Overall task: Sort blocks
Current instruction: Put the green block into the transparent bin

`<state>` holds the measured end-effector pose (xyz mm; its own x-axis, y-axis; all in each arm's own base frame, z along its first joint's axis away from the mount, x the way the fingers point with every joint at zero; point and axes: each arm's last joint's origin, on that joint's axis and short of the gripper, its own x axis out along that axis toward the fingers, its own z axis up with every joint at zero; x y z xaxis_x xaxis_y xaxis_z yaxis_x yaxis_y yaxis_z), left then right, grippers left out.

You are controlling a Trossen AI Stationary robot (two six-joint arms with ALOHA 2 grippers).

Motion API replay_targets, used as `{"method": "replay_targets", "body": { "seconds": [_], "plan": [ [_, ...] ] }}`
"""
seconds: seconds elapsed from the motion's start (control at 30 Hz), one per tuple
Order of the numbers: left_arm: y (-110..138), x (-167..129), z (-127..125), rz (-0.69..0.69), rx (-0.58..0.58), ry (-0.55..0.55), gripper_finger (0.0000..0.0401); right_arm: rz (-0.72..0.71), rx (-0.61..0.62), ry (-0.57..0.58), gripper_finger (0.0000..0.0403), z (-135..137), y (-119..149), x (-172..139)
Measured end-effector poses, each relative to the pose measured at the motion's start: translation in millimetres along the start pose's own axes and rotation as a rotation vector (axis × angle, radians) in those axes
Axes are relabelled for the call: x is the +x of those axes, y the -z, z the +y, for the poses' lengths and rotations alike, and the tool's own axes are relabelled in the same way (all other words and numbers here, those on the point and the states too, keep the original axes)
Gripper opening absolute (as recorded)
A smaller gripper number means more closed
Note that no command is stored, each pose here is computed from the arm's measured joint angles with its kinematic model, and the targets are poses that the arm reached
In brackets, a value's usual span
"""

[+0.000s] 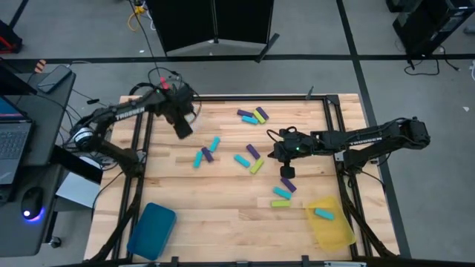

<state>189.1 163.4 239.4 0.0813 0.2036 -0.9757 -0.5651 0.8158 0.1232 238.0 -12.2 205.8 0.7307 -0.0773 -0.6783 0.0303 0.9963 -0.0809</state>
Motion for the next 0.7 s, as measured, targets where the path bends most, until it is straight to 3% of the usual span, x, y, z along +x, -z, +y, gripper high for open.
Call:
{"method": "replay_targets", "body": {
  "seconds": [0.13,0.3,0.7],
  "plan": [
    [-6.5,24.8,33.4,0.035,-0.091,-0.027,0.0105,-0.016,-0.003,0.004,0.0011,-1.1,-1.5,0.0],
    [-16.5,52.9,56.0,0.091,-0.159,-0.028,0.0105,-0.017,0.003,0.014,0.001,-4.3,-1.4,0.1],
    [-36.3,77.4,65.1,0.152,-0.169,-0.013,0.0105,-0.015,0.004,0.017,0.001,-5.3,-1.2,0.2]
  ]
}}
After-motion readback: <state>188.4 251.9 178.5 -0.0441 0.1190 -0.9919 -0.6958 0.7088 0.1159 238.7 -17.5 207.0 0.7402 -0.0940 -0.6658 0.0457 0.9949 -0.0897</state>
